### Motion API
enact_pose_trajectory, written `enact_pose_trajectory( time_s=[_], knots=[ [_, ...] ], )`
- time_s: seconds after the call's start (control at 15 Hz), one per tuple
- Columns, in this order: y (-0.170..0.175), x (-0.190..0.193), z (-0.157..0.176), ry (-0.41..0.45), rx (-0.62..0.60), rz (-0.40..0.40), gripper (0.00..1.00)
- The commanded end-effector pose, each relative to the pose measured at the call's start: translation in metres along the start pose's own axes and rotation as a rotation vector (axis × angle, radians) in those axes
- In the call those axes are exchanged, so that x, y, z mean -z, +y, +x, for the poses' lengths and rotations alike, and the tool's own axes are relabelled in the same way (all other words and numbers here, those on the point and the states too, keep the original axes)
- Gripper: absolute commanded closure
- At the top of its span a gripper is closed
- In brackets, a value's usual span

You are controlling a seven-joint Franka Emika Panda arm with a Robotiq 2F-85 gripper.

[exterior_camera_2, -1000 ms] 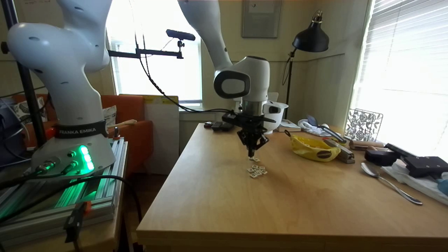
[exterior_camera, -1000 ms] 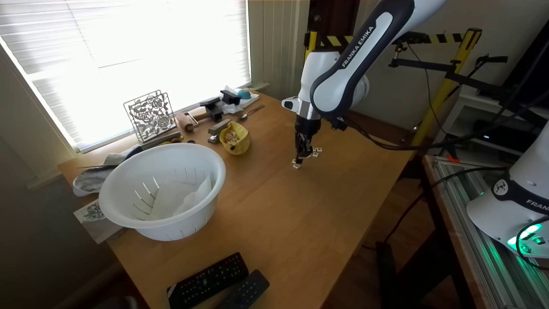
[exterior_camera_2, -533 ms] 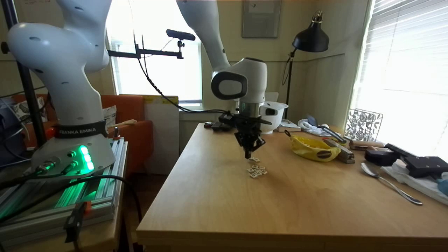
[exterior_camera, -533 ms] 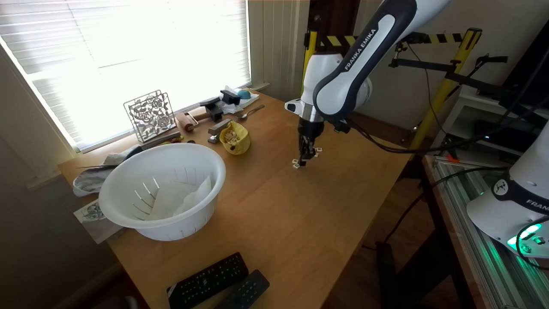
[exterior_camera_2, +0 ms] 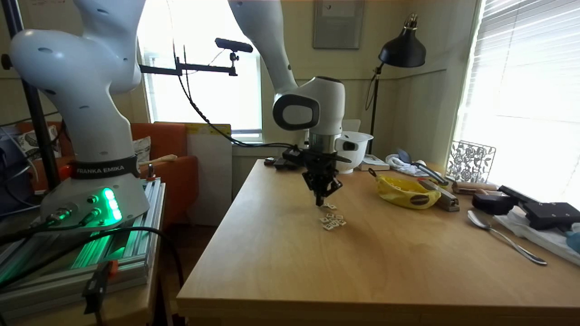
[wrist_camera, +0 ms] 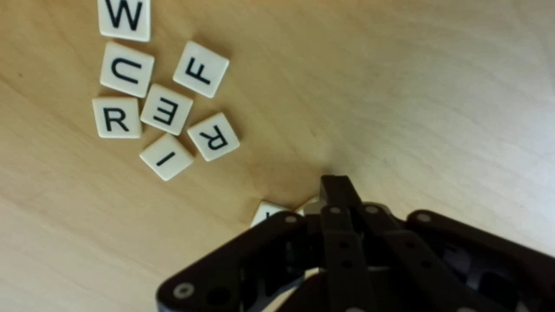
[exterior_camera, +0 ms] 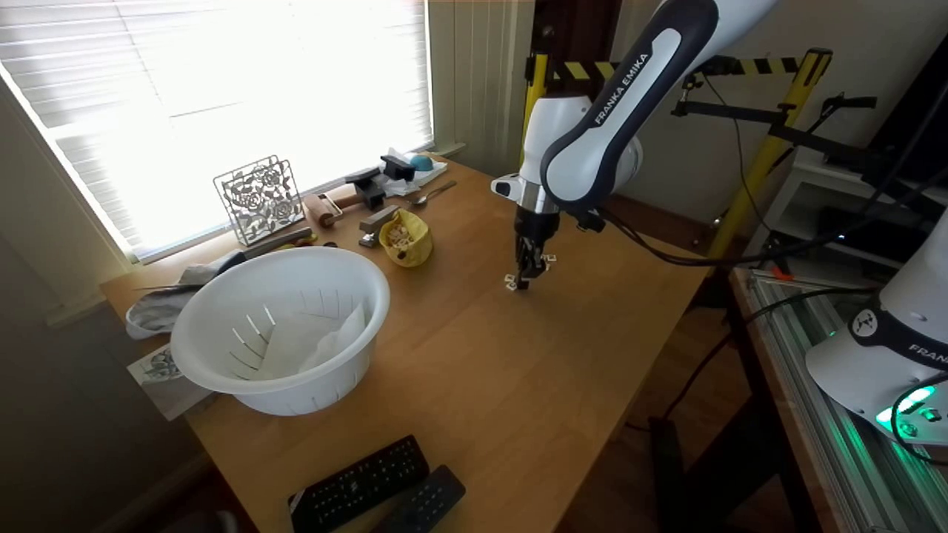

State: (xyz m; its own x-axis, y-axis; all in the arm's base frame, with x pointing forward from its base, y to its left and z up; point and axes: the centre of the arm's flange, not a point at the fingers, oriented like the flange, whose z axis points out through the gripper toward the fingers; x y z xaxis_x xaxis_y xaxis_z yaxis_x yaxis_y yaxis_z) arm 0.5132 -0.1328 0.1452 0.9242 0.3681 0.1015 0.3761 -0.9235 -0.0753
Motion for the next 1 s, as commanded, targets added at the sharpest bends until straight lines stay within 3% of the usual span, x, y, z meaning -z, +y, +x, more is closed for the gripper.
enact_pose_trajectory(
  time_s=[0.0, 0.73, 0.93],
  knots=[
    [0.002, -0.006, -0.006, -0.004, 0.041, 0.004, 1.0],
    [-0.001, 0.019, 0.0, 0.027, 0.1, 0.024, 1.0],
    [0.004, 0.032, 0.006, 0.053, 0.093, -0.006, 1.0]
  ],
)
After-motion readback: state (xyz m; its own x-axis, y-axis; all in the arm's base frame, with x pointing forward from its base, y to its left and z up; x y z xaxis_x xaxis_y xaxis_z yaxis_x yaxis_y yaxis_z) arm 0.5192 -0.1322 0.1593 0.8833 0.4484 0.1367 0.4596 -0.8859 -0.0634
